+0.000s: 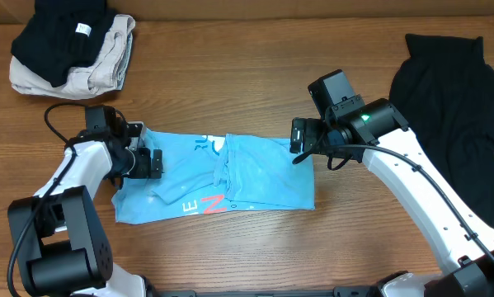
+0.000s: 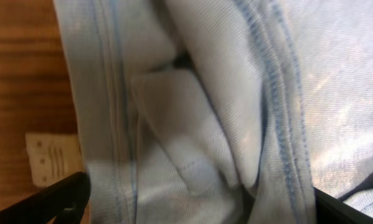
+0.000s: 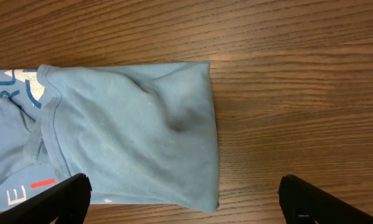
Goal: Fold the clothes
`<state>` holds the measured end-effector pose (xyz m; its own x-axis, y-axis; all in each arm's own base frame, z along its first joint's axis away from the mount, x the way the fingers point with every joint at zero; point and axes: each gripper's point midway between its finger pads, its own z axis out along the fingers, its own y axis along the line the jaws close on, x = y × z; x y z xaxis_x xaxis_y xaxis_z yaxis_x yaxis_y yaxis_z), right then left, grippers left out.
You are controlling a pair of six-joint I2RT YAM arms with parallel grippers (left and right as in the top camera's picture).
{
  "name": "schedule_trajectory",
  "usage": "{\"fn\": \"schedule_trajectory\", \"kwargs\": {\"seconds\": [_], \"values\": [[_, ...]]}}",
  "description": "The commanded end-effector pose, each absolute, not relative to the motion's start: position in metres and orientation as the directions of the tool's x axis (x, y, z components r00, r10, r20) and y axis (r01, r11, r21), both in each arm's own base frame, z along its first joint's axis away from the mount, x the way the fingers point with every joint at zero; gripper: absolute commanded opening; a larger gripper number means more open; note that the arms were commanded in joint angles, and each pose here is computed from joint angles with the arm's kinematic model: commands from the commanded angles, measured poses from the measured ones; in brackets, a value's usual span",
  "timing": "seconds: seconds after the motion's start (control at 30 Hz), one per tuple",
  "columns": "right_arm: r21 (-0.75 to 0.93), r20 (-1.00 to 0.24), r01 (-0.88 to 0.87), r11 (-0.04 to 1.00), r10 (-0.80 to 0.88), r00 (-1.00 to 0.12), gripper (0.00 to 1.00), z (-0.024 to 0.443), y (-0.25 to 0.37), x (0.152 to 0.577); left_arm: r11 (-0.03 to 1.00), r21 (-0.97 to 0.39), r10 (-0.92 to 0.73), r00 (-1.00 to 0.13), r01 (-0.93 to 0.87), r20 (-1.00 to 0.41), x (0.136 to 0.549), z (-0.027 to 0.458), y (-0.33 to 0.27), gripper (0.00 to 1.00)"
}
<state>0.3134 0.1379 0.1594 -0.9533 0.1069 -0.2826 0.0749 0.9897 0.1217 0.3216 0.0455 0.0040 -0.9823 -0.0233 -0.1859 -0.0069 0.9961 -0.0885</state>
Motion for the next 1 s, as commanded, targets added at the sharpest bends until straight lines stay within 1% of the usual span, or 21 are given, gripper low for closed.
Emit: {"fn": "schedule_trajectory", "kwargs": {"seconds": [0.0, 0.17, 0.3, 0.5, 0.77, 0.83, 0.9, 0.93, 0.97], "values": [[0.129, -0.317, 0.063, 0.99, 0.101, -0.943, 1.0, 0.171, 0.14, 0.318, 0.994, -0.08, -0.088, -0.984, -0.076, -0.157, 0.325, 0.009, 0.054, 1.0], [0.128, -0.318, 0.06, 0.99, 0.098, -0.943, 1.0, 0.171, 0.14, 0.319, 0.994, -0.076, -0.091, -0.985, -0.081, -0.149, 0.329, 0.021, 0.056, 1.0], [0.128, -0.318, 0.06, 0.99, 0.098, -0.943, 1.0, 0.171, 0.14, 0.318, 0.994, -0.072, -0.087, -0.984, -0.076, -0.156, 0.332, 0.019, 0.057, 1.0], [0.126, -0.314, 0.06, 0.99, 0.097, -0.944, 1.0, 0.17, 0.139, 0.317, 0.995, -0.055, -0.087, -0.989, -0.081, -0.122, 0.328, 0.001, 0.06, 1.0], [0.126, -0.314, 0.061, 0.99, 0.098, -0.944, 1.0, 0.17, 0.139, 0.318, 0.992, -0.1, -0.089, -0.994, -0.082, -0.07, 0.323, -0.018, 0.052, 1.0], [0.126, -0.314, 0.061, 0.99, 0.098, -0.944, 1.0, 0.17, 0.139, 0.317, 0.989, -0.128, -0.088, -0.994, -0.079, -0.072, 0.325, -0.019, 0.047, 0.95], [0.126, -0.314, 0.061, 0.99, 0.098, -0.944, 1.0, 0.17, 0.139, 0.318, 0.985, -0.157, -0.084, -0.994, -0.071, -0.076, 0.326, -0.018, 0.04, 0.83], [0.126, -0.315, 0.061, 0.99, 0.098, -0.944, 1.0, 0.17, 0.139, 0.318, 0.983, -0.171, -0.082, -0.994, -0.068, -0.077, 0.326, -0.018, 0.037, 0.73], [0.127, -0.316, 0.061, 0.99, 0.098, -0.944, 1.0, 0.17, 0.139, 0.318, 0.982, -0.177, -0.081, -0.994, -0.066, -0.077, 0.326, -0.017, 0.035, 0.59]]}}
